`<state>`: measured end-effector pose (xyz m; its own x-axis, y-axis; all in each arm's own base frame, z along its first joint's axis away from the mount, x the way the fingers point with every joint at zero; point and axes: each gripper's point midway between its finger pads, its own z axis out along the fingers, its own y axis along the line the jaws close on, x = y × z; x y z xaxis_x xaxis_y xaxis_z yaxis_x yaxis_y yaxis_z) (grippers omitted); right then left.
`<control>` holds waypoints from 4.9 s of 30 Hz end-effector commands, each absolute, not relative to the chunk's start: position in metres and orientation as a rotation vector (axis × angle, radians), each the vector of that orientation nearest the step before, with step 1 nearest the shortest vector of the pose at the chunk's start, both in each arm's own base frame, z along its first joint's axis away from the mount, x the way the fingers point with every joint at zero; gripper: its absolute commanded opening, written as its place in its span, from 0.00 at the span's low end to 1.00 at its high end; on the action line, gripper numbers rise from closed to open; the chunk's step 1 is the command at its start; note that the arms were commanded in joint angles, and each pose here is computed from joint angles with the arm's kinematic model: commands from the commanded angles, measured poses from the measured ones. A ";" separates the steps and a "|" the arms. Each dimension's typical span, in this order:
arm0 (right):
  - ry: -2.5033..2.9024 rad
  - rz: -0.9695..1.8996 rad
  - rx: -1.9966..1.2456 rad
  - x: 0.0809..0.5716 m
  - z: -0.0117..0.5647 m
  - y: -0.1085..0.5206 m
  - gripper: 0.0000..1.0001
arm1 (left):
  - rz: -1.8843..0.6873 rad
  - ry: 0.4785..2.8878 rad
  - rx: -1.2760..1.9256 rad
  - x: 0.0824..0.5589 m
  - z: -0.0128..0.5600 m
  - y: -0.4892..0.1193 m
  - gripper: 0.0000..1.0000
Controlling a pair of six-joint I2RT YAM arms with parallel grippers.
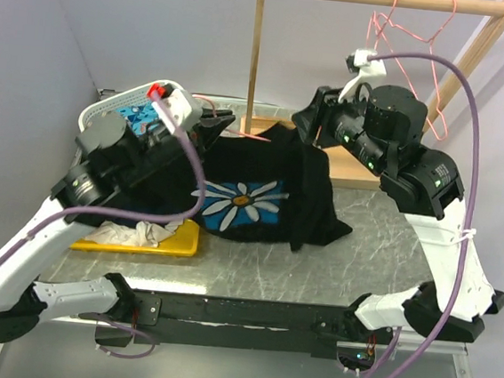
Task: Place the t-shirt on the hanger
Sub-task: Place the T-shirt on the hanger, then place the hanger at the clothesline.
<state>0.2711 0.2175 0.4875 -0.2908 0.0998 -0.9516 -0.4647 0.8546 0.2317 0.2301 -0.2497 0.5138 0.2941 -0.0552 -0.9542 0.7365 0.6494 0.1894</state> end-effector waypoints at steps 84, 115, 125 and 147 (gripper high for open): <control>1.918 0.387 -0.049 0.181 0.434 0.100 0.00 | -0.868 1.523 0.155 0.282 0.416 -0.248 0.99; 1.800 0.324 -0.031 0.362 0.495 0.191 0.00 | -0.941 1.579 0.162 0.270 0.383 -0.254 0.97; 1.769 0.274 -0.042 0.389 0.488 0.193 0.00 | -0.945 1.576 0.162 0.273 0.383 -0.257 0.98; 1.826 0.236 -0.033 0.412 0.462 0.190 0.04 | -0.967 1.688 0.141 0.278 0.331 -0.269 0.99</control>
